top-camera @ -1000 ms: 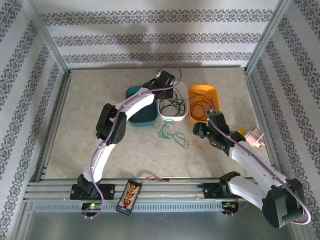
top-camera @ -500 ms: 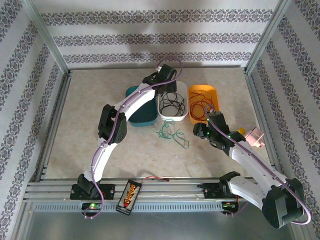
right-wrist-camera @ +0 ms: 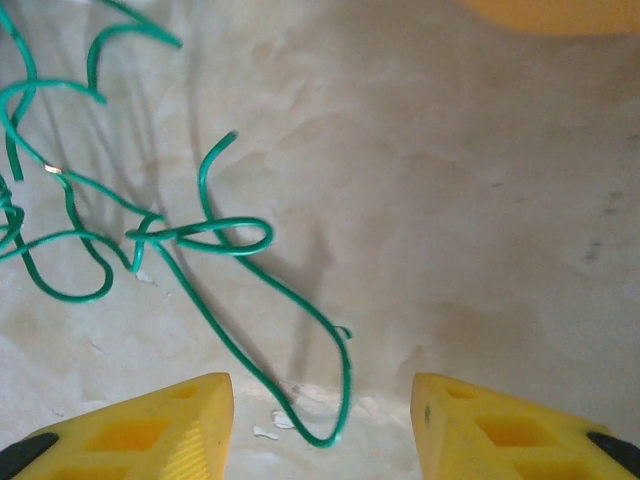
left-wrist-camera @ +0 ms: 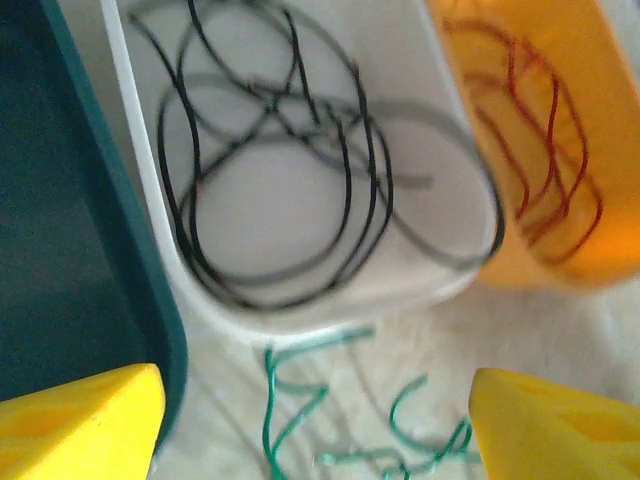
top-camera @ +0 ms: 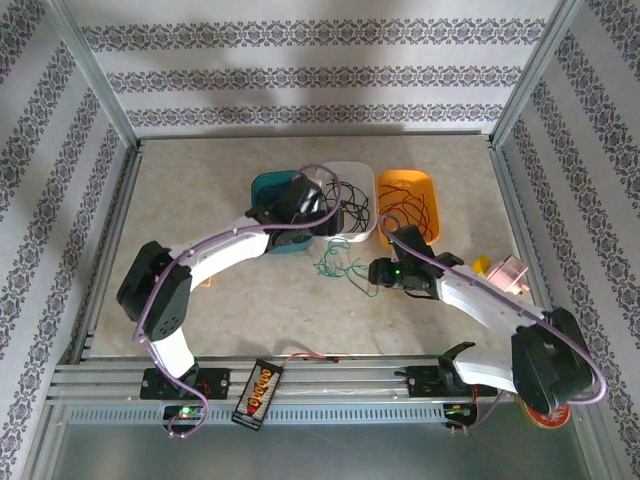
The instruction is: Untangle the cables
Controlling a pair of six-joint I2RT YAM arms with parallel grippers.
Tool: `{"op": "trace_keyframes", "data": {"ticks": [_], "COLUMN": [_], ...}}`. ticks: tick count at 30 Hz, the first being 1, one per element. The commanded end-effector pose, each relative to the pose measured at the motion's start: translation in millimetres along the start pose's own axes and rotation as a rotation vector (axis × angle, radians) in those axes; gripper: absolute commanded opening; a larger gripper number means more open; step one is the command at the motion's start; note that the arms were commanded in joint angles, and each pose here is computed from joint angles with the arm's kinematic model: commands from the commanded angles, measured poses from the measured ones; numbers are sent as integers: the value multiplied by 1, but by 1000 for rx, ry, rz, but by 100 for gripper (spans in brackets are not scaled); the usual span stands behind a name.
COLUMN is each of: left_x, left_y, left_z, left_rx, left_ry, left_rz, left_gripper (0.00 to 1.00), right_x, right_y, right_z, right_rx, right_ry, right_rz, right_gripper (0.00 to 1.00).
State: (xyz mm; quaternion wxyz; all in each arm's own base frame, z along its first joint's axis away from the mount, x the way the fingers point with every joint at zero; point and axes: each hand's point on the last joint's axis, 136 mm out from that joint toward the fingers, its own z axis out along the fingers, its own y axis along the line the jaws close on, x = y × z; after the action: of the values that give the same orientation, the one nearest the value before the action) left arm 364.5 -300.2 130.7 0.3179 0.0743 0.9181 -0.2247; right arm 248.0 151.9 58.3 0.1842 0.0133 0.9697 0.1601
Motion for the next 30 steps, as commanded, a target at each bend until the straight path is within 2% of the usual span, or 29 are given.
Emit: {"op": "trace_keyframes", "data": {"ticks": [1, 3, 6, 13, 16, 21, 25, 30], "left_x": [32, 60, 80, 75, 72, 73, 77, 77], "left_y": [-31, -37, -44, -55, -58, -64, -66, -65], "left_z": [-3, -2, 3, 20, 29, 40, 53, 72], "left_rx": [126, 127, 112, 78, 75, 103, 117, 97], "left_ry": [28, 83, 119, 108, 104, 99, 105, 115], "left_rz": [127, 206, 288, 376, 393, 428, 451, 468], "left_gripper": [80, 80, 80, 76, 70, 69, 67, 57], "right_x": [-7, -3, 4, 25, 30, 34, 33, 29], "right_y": [14, 10, 4, -7, -8, -11, -11, -11], "right_z": [2, 8, 15, 30, 34, 36, 34, 29], "right_rx": [-14, 10, 41, 81, 90, 87, 73, 58], "right_ry": [9, 32, 65, 156, 178, 183, 168, 148], "right_rz": [-66, -67, -68, -83, -89, -83, -74, -62], "right_gripper": [50, 50, 50, 47, 39, 15, 8, 7]}}
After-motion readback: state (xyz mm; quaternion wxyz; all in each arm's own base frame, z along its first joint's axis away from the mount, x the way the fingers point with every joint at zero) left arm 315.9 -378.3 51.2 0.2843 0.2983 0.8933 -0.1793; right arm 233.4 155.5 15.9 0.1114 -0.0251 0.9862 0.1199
